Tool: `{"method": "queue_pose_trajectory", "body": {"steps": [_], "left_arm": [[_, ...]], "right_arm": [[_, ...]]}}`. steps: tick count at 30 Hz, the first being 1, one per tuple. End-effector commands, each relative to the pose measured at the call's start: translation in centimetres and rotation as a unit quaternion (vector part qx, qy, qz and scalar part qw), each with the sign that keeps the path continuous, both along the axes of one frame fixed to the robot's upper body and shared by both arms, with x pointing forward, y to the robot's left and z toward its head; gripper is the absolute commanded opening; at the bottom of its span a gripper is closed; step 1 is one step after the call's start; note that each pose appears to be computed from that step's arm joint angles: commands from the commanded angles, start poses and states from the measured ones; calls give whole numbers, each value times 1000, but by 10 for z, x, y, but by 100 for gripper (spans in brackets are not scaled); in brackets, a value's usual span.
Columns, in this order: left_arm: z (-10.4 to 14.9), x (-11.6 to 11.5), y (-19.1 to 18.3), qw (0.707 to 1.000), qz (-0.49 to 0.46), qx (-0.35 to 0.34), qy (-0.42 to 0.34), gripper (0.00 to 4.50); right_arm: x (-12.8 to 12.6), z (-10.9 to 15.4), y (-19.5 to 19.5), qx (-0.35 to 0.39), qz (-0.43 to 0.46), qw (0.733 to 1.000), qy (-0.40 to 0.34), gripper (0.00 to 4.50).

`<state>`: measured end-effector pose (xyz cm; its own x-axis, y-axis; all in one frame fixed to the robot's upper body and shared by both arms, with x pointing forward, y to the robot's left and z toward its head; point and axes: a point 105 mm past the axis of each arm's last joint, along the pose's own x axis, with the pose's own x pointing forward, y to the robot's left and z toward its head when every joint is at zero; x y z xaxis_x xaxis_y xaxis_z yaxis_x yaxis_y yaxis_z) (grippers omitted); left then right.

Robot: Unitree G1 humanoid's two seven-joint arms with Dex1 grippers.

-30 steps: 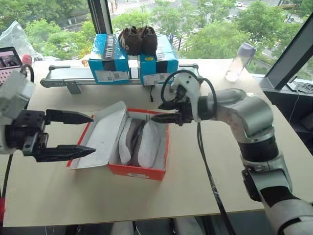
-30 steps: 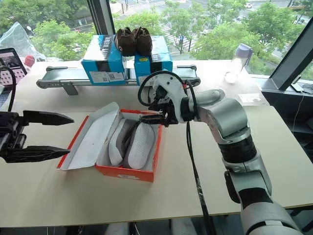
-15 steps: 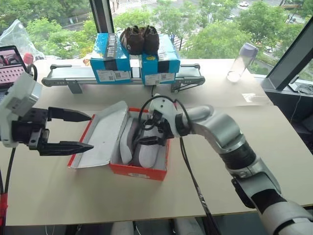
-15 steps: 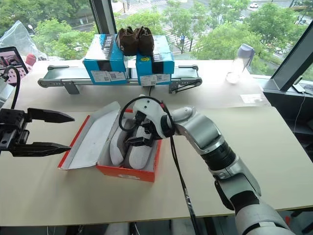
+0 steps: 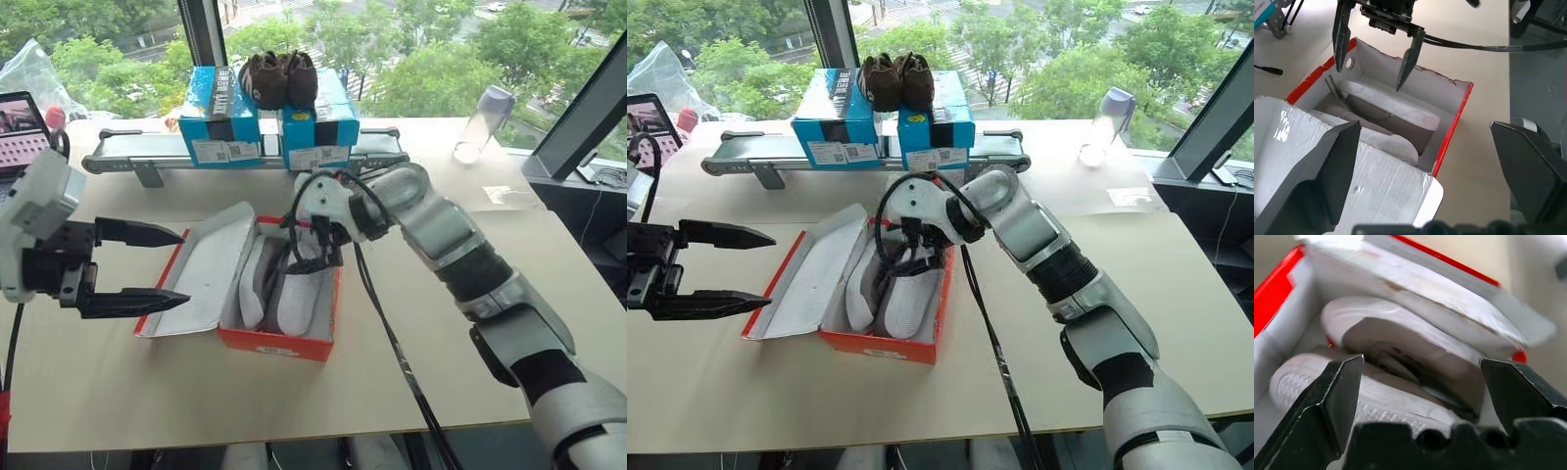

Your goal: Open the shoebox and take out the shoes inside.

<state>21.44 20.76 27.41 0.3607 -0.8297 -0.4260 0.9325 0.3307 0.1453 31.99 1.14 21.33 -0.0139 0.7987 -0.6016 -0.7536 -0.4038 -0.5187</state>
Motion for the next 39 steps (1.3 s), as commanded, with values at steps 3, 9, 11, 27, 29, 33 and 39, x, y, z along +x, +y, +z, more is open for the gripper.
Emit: {"method": "queue_pose_trajectory", "body": {"steps": [3,9,11,27,29,33,39], "left_arm": [[11,-2,-8,1000,-4,-1,-27,450],[12,-6,-13,1000,-1,-1,-27,450],[13,-6,-15,1000,0,-3,-28,450],[8,-11,-11,1000,3,-5,-20,450],[6,-11,-7,1000,1,-5,-18,450],[3,-10,0,1000,-4,-7,-17,450],[-2,-10,5,1000,-14,-6,-15,450]], "right_arm": [[-3,-5,1,-97,119,985,-82,448],[-1,-11,12,-120,169,973,-106,448],[-3,-20,17,-131,189,967,-109,448],[-4,-64,20,-194,203,958,-56,247],[-5,-62,20,-189,200,960,-50,184],[-6,-56,19,-180,200,962,-53,83],[-10,-51,17,-176,208,960,-63,42]]}}
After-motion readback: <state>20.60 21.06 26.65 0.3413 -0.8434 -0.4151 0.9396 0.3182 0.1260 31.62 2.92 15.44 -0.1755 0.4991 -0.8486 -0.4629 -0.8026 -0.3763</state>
